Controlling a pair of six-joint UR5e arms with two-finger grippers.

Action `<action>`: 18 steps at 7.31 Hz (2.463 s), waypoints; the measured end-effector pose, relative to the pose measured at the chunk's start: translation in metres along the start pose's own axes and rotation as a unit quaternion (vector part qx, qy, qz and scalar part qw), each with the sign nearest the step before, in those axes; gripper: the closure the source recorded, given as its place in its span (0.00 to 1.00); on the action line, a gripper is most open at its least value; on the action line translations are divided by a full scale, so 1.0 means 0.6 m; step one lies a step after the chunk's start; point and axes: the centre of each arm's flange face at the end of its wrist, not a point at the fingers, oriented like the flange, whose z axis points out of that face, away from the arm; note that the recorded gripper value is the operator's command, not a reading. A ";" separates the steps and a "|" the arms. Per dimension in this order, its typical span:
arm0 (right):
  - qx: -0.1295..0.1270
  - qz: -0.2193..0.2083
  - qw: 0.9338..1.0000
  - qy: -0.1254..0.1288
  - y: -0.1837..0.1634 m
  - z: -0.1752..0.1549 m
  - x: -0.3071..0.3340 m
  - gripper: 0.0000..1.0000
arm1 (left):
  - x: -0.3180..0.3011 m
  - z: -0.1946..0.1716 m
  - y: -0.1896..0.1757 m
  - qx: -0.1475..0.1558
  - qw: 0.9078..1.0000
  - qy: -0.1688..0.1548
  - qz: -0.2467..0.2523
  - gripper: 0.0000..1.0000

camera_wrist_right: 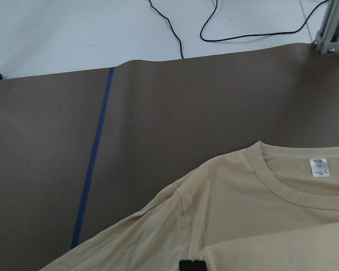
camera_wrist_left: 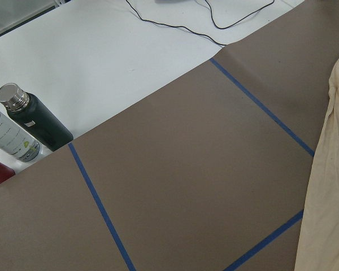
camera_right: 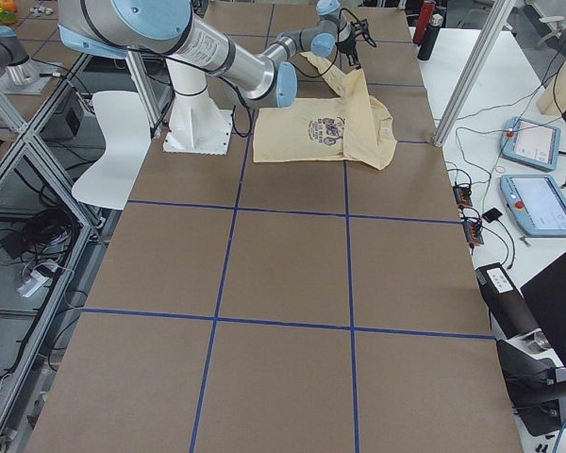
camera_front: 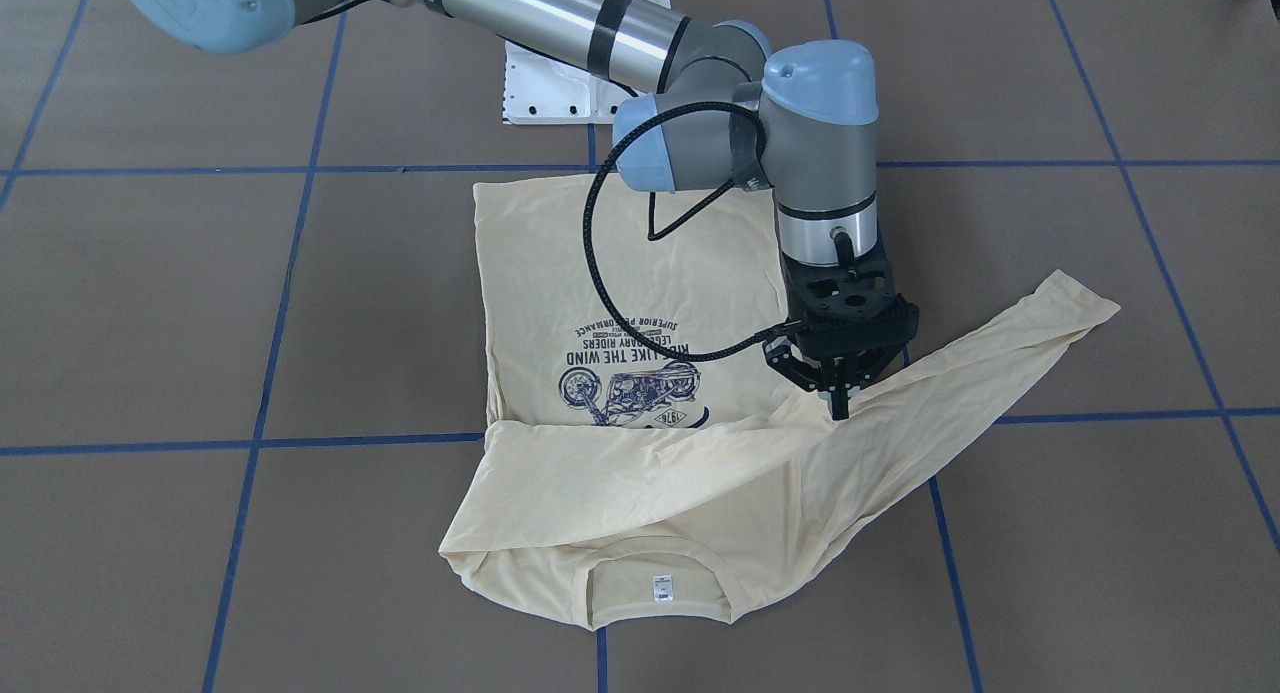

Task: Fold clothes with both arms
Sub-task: 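Grasp the sleeve cuff with the right gripper and fold it across the shirt, then release the sleeve and raise the right gripper away from the shirt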

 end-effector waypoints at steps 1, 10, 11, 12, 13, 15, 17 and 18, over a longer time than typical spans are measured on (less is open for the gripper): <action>0.004 0.001 1.000 -0.002 -0.004 -0.001 -0.011 0.92 | -0.001 0.001 0.000 0.000 1.000 0.000 0.000 0.00; -0.012 0.029 0.999 0.028 -0.069 -0.084 -0.043 0.00 | 0.003 0.005 0.000 -0.002 1.000 0.004 -0.004 0.00; -0.042 0.037 0.997 0.050 -0.099 -0.105 -0.002 0.00 | 0.009 0.012 0.002 -0.005 1.000 0.008 -0.002 0.00; -0.070 0.041 0.995 0.065 -0.117 -0.108 0.080 0.00 | 0.017 0.023 0.004 -0.009 1.000 0.013 0.001 0.00; -0.088 0.032 0.993 0.077 -0.125 -0.100 0.179 0.00 | 0.022 0.033 0.010 -0.015 1.000 0.017 -0.002 0.00; -0.113 -0.006 0.990 0.079 -0.139 -0.111 0.399 0.00 | 0.034 0.055 0.046 -0.029 0.999 0.023 -0.022 0.00; -0.135 -0.050 0.988 0.060 -0.144 -0.191 0.641 0.00 | 0.073 0.089 0.118 -0.030 0.998 0.025 -0.048 0.00; -0.142 -0.078 0.985 0.058 -0.144 -0.239 0.761 0.00 | 0.098 0.106 0.161 -0.025 0.998 0.020 -0.062 0.00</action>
